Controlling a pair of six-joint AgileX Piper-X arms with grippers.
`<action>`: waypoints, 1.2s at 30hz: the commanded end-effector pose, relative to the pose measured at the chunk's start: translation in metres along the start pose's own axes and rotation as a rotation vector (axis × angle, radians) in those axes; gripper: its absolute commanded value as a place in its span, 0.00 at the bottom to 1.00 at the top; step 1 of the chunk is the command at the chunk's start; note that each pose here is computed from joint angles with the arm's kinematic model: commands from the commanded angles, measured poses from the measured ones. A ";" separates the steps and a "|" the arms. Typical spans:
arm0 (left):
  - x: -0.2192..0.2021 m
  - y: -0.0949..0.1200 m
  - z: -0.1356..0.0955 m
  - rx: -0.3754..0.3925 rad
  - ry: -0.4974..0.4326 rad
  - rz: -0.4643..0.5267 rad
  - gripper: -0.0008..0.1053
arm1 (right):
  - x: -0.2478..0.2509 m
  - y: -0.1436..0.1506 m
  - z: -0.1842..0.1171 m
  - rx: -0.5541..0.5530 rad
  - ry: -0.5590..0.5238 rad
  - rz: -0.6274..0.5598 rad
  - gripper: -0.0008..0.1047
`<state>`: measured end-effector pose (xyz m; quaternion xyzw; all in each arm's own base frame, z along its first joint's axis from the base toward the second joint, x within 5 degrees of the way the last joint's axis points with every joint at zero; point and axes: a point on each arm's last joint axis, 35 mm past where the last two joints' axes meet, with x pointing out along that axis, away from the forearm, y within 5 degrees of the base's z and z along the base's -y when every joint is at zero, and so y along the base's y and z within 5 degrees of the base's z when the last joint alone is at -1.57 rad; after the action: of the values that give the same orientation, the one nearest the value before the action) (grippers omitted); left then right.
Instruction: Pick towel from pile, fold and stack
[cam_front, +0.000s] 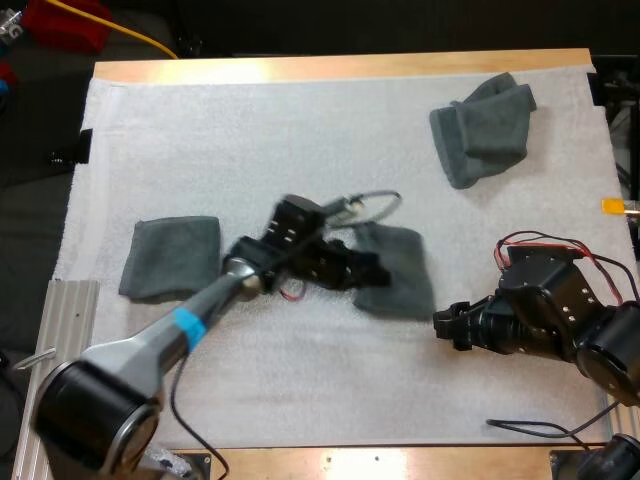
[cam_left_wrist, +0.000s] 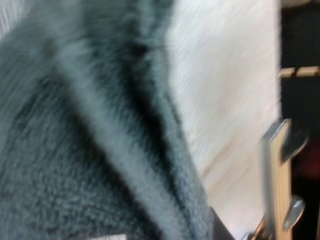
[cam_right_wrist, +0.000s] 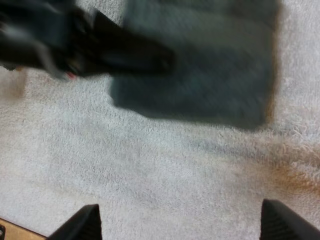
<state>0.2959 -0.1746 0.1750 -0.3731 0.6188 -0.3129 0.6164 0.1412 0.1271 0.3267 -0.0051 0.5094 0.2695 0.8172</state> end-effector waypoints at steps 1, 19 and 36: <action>-0.009 -0.008 0.002 0.034 -0.011 -0.038 0.07 | -0.002 0.001 0.001 -0.004 -0.011 0.013 0.61; -0.144 0.003 0.015 0.059 -0.296 -0.101 0.07 | -0.002 0.004 0.007 -0.013 -0.065 0.061 0.61; -0.235 0.074 -0.009 -0.103 -0.481 0.020 0.07 | -0.003 0.006 0.009 -0.016 -0.074 0.082 0.61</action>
<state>0.2738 0.0623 0.2326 -0.4665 0.4790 -0.1695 0.7240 0.1461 0.1332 0.3323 0.0162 0.4794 0.2990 0.8249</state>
